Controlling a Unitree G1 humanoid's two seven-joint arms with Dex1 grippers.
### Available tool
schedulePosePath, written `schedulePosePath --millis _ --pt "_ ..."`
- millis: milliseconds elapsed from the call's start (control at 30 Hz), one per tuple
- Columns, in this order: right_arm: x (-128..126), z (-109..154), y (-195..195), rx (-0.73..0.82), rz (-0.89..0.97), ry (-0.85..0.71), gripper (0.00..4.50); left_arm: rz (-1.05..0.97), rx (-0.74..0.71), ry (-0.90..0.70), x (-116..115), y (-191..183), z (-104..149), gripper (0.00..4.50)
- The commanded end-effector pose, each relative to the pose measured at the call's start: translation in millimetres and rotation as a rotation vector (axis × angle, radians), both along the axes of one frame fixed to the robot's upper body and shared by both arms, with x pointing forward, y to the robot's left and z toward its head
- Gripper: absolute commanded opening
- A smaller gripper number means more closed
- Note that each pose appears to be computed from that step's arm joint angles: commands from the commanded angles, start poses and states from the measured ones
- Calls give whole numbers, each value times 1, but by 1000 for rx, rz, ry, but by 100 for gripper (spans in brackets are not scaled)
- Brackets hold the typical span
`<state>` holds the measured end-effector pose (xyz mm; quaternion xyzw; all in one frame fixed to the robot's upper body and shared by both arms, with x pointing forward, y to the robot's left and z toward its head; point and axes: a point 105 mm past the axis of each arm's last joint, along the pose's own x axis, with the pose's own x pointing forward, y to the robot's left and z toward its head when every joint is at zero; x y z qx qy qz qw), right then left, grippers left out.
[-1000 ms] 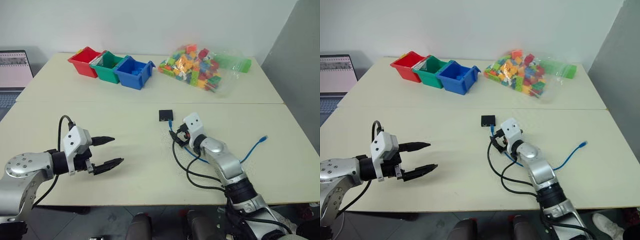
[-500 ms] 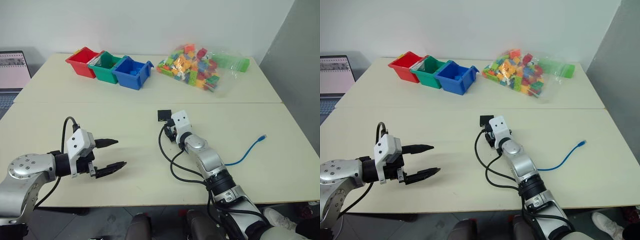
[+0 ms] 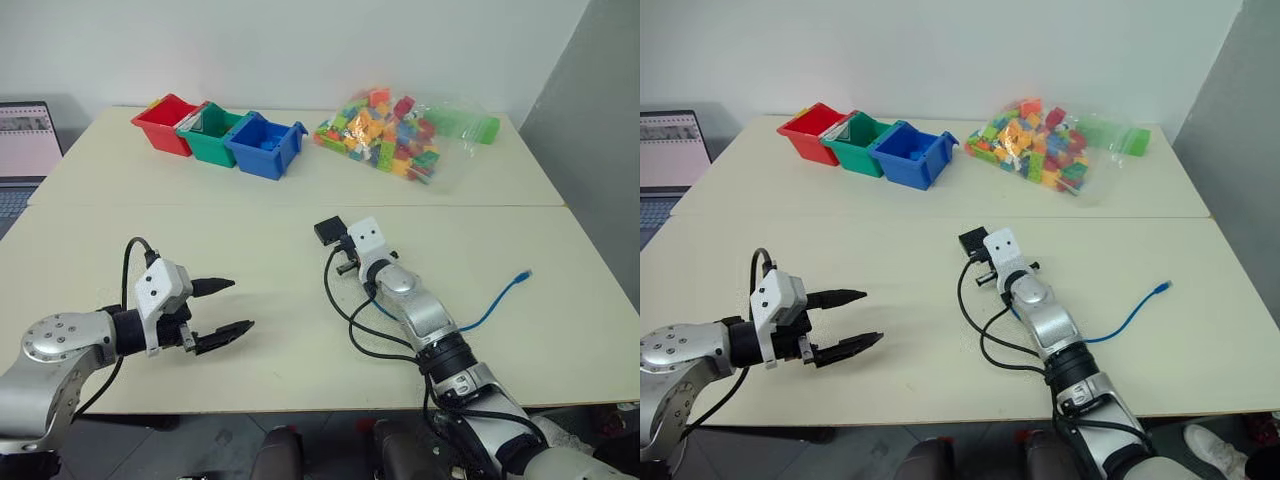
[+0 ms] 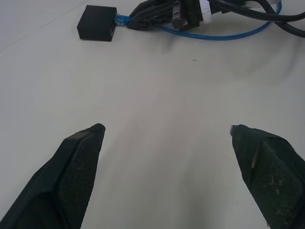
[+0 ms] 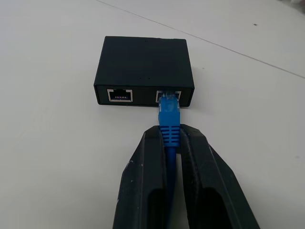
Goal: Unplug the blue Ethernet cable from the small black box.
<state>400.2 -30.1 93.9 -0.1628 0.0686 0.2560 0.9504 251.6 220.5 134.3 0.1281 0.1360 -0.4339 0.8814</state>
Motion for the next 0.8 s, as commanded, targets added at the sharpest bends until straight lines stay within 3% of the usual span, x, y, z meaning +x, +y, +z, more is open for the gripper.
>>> schedulePosePath --millis 33,233,467,633,800 --pt "-10 31 8 -60 210 -161 13 17 -133 46 -1 -2 10 450" --pt "-41 62 11 -214 600 -394 13 -5 -376 212 1 -9 25 450" --pt "-85 93 14 -304 971 -556 13 -147 -496 347 -2 -32 52 450" --pt "-107 103 17 -331 1094 -589 13 -203 -471 393 -3 -40 57 450" --pt "-113 109 18 -327 1119 -583 13 -218 -450 395 -1 -42 58 450"
